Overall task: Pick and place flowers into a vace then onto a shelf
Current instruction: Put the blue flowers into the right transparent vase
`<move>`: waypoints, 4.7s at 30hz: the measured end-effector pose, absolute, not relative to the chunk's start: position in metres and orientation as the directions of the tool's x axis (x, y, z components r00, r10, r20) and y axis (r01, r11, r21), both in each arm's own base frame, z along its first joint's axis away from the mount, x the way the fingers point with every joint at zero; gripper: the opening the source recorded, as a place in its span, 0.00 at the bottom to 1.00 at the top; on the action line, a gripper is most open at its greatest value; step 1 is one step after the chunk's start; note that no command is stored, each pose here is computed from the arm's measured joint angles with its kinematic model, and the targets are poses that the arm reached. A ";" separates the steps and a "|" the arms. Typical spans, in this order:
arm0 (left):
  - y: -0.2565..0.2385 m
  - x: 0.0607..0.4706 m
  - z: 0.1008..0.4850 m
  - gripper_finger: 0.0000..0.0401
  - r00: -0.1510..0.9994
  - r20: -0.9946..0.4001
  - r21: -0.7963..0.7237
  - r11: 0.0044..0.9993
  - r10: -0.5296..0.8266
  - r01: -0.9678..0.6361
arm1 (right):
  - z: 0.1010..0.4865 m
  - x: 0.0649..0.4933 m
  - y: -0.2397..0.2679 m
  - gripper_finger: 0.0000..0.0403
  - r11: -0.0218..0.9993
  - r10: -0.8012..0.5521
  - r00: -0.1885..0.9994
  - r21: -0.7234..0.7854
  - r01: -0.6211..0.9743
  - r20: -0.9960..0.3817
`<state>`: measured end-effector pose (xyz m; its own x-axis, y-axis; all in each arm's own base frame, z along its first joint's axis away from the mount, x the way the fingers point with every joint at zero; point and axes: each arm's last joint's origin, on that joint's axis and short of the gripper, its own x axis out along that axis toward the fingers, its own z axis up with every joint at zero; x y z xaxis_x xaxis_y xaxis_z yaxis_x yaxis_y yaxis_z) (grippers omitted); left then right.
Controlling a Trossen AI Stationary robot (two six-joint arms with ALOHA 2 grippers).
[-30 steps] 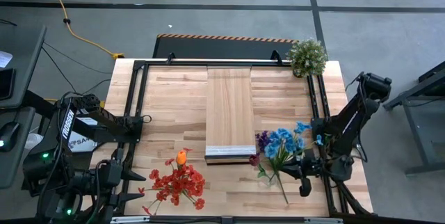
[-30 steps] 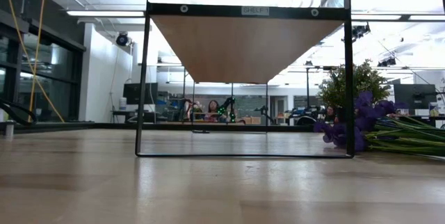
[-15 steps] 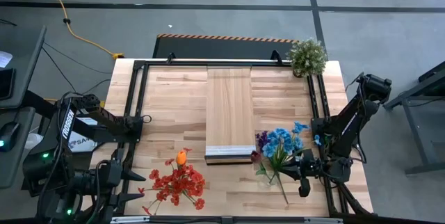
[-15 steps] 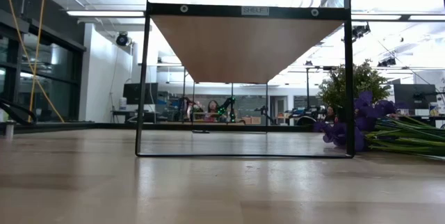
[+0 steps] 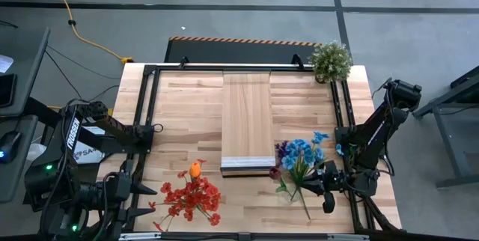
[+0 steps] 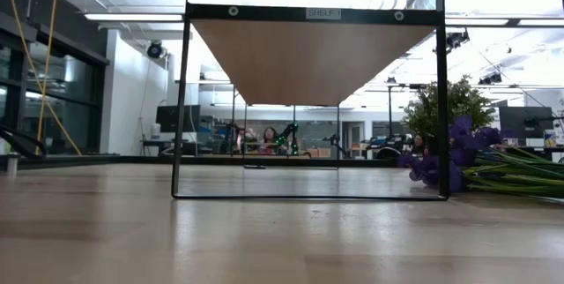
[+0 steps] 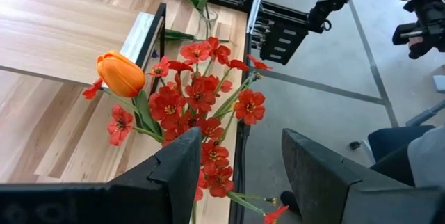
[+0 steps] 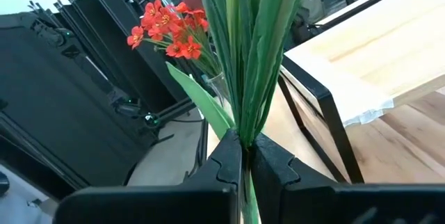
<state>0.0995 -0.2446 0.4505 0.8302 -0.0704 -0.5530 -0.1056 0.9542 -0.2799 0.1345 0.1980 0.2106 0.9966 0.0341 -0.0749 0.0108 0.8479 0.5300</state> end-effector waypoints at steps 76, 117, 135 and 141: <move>-0.244 0.099 0.450 0.58 0.825 -0.560 -0.258 0.962 -0.073 -0.090 | 0.208 0.133 0.204 0.25 0.772 0.251 0.961 0.623 -0.127 -0.115; -0.245 0.099 0.450 0.58 0.825 -0.561 -0.242 0.967 -0.074 -0.078 | 0.209 0.133 0.204 0.26 0.765 0.244 0.964 0.632 -0.124 -0.106; -0.245 0.099 0.450 0.58 0.825 -0.560 -0.245 0.966 -0.075 -0.079 | 0.209 0.134 0.202 0.46 0.769 0.194 0.976 0.634 -0.088 -0.100; -0.245 0.099 0.450 0.58 0.825 -0.560 -0.245 0.966 -0.075 -0.078 | 0.209 0.133 0.206 0.51 0.731 0.315 0.942 0.662 -0.164 -0.115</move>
